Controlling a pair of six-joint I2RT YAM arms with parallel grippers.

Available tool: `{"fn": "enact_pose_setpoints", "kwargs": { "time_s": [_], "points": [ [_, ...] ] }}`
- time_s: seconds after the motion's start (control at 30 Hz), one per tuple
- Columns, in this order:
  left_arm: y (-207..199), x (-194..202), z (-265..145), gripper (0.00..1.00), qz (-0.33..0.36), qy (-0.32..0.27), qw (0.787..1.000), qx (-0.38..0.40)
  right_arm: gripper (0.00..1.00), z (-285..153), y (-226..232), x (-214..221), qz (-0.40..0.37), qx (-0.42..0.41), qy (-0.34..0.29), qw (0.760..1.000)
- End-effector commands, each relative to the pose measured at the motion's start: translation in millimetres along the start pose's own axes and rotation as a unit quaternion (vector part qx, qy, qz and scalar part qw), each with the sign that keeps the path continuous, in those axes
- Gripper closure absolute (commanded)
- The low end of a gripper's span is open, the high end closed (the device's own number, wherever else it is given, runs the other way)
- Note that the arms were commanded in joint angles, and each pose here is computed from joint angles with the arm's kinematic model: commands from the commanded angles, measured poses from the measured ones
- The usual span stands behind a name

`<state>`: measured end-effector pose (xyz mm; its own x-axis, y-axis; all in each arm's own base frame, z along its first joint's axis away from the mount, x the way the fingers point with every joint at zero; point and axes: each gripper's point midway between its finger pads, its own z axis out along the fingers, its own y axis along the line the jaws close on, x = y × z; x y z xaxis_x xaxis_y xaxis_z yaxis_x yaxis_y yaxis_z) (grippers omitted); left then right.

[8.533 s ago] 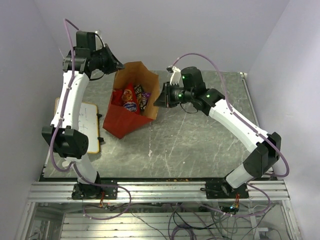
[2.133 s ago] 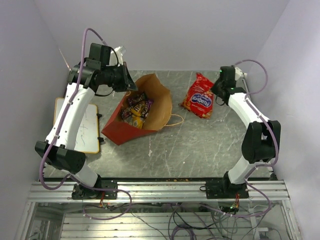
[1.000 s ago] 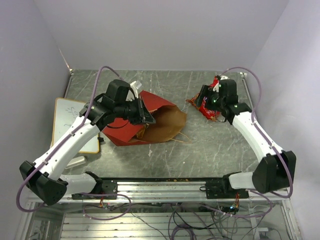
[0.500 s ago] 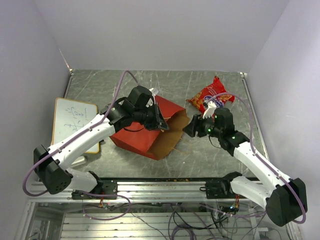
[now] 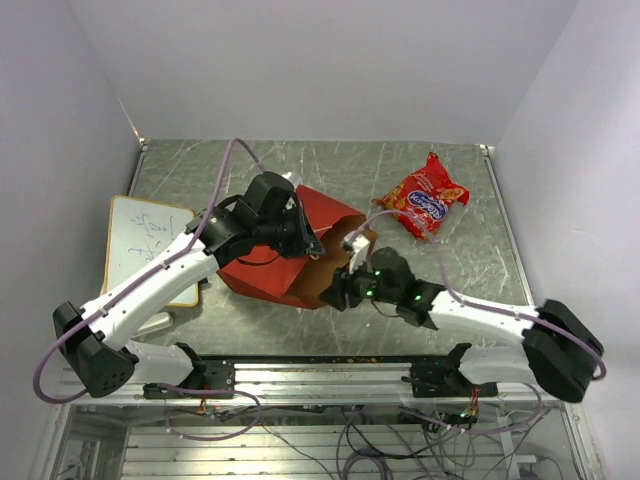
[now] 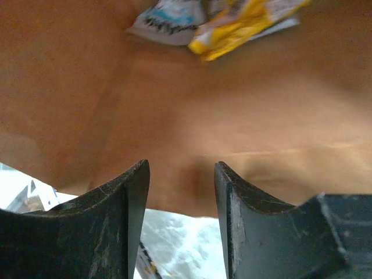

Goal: Take the snacks out of the paper bag
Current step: Take out the snack from the paper bag.

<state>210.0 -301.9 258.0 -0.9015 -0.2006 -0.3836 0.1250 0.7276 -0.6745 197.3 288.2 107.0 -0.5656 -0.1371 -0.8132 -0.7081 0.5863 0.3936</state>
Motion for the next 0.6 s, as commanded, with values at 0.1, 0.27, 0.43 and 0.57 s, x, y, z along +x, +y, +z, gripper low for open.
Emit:
{"fn": "enact_pose_setpoints", "kwargs": {
  "time_s": [0.1,0.27,0.43,0.57],
  "points": [
    [11.7,-22.4,-34.6,0.93,0.026,-0.052,0.998,-0.041,0.53,40.3,108.3,-26.7,-0.074,-0.106,-0.082,0.988],
    [27.4,-34.0,-57.6,0.93,0.026,-0.080,0.995,-0.059,0.52,46.9,137.1,-28.7,-0.098,-0.129,-0.095,0.982],
    [34.8,-25.1,-57.0,0.93,0.026,-0.065,0.996,-0.057,0.45,33.8,101.8,-41.0,-0.126,-0.059,-0.123,0.983],
    [35.7,-25.6,-61.0,0.93,0.024,-0.072,0.996,-0.056,0.39,18.5,72.7,-43.9,-0.249,-0.007,-0.135,0.959]
  ]
}}
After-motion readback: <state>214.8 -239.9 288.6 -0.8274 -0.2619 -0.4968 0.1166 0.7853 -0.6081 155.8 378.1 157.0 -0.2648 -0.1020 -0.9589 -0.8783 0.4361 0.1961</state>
